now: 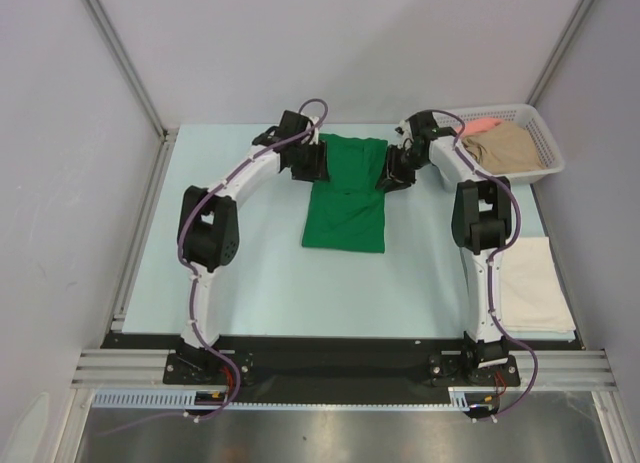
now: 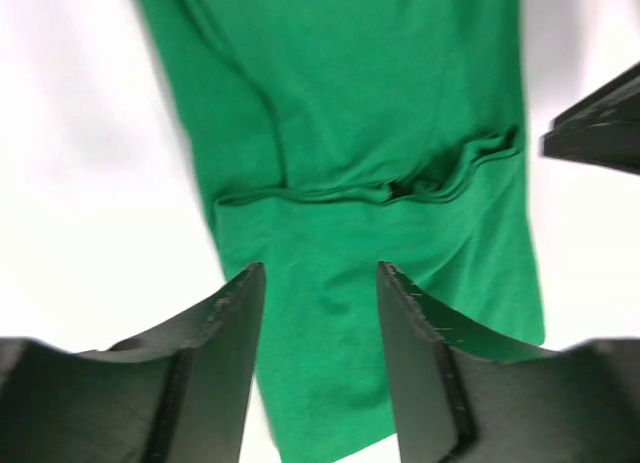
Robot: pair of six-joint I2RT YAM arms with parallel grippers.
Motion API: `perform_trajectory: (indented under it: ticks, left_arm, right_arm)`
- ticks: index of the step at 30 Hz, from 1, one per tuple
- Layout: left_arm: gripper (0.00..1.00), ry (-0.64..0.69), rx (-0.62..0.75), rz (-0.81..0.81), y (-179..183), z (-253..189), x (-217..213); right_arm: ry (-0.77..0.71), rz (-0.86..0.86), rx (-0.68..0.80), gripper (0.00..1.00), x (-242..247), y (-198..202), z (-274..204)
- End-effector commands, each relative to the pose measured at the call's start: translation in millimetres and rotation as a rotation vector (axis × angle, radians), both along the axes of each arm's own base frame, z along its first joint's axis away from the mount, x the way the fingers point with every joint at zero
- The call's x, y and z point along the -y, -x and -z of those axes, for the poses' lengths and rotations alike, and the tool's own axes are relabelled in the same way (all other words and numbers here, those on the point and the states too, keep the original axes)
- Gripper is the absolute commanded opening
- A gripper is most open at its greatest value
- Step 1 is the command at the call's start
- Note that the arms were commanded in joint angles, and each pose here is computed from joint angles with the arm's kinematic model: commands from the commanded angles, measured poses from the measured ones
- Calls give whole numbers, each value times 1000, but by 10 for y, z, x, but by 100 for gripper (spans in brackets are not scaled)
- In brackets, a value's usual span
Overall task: Fold and stack the t-shirts
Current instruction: Fold the tshirt
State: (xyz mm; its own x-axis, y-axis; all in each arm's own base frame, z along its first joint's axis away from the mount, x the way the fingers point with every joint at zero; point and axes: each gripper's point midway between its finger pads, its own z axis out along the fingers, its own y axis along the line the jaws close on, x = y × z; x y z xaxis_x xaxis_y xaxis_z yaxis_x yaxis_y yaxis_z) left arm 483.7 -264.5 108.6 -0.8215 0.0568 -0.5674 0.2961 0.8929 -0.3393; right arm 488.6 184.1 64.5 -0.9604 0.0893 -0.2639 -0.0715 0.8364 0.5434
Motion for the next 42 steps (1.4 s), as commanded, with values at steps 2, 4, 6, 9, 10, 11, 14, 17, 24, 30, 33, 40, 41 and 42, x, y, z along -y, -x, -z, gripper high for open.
perform_trajectory:
  ticks: [2,4,6,9,10,11,14,17,24,30,33,40,41,42]
  left_arm:
    - [52,16,-59,23,70,159,-42]
    - [52,32,-69,19,72,201,-14]
    - [52,46,-76,9,69,216,5]
    - [52,62,-85,8,68,232,35]
    - [52,63,-90,10,72,251,39]
    - [52,64,-93,9,70,257,43]
    - [51,59,-103,7,77,300,38]
    - [51,57,-110,3,79,340,36]
    - [51,41,-136,-2,91,491,20]
    - [50,35,-130,-11,68,518,2]
    - [50,34,-128,-13,61,532,0]
    - [50,18,-116,-20,33,528,-27]
    - [50,12,-109,-24,25,510,-41]
    - [50,8,-108,-24,24,510,-47]
  right_arm:
    - [-21,-47,67,40,-71,-104,-110]
    - [-23,-58,48,39,-76,-74,-56]
    - [-18,-66,40,40,-68,-48,-27]
    - [-19,-78,39,43,-70,-35,10]
    - [-21,-80,35,43,-74,-36,40]
    - [-25,-79,38,44,-83,-55,39]
    - [-35,-74,36,44,-104,-90,67]
    - [-50,-75,26,43,-145,-93,95]
    - [-72,-73,14,35,-192,-123,139]
    - [-34,2,12,9,-45,-139,20]
    - [-33,48,-9,0,24,-96,-33]
    - [21,106,-5,0,168,-115,-9]
    - [17,109,-6,0,166,-141,21]
    - [14,109,11,0,158,-193,-14]
